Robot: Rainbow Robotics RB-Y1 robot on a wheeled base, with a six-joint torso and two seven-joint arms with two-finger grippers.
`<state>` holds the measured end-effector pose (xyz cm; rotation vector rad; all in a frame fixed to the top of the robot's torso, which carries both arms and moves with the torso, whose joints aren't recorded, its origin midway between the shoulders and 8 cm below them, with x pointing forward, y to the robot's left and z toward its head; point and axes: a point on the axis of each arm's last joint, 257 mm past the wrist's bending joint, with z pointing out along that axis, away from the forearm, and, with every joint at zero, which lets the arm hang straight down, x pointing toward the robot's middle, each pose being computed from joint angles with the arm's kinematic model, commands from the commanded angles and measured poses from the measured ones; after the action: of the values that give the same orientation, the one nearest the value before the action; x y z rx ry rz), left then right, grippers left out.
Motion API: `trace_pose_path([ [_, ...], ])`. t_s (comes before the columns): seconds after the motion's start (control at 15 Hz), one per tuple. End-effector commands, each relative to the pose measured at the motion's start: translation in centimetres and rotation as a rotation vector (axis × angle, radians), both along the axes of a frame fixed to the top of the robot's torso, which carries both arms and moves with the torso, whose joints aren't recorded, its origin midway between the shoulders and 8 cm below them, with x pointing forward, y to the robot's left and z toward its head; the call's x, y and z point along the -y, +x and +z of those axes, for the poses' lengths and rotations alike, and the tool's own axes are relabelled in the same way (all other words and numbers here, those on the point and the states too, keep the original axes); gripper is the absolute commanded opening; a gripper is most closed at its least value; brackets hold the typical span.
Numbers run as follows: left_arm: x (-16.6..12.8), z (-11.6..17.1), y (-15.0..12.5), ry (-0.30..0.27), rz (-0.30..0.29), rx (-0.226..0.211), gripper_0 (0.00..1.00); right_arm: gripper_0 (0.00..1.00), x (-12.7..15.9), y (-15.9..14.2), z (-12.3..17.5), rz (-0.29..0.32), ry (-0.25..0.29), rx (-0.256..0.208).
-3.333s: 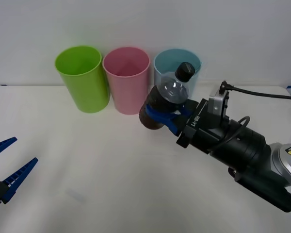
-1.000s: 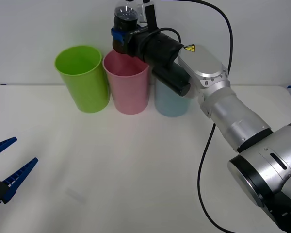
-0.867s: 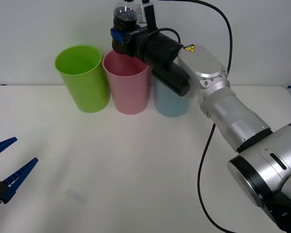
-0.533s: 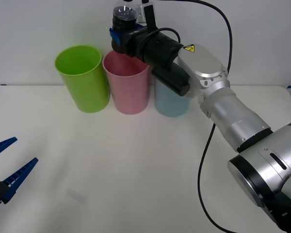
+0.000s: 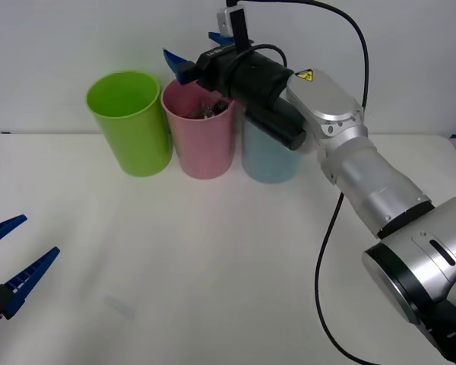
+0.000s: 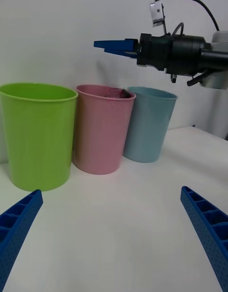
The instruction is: Grasp the object on the table and drop it into the matching bin: aluminum can to the light blue bin, PET bottle to the pink bin.
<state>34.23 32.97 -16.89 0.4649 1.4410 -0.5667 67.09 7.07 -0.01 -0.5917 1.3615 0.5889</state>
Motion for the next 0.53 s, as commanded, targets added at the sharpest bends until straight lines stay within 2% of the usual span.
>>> trace_pose_path([
  [0.07, 0.0, 0.0, 0.0, 0.000, 0.000, 0.000, 1.00, 1.00, 1.2, -0.4, 0.0, 0.005, -0.001, 0.016],
  [0.33, 0.0, 0.0, 0.0, 0.000, 0.000, 0.000, 1.00, 1.00, 4.0, -2.1, -0.7, 0.004, 0.010, 0.051],
  [0.53, 0.0, 0.0, 0.0, 0.000, 0.000, 0.000, 1.00, 1.00, 6.2, -4.5, -1.3, 0.014, -0.003, 0.089],
])
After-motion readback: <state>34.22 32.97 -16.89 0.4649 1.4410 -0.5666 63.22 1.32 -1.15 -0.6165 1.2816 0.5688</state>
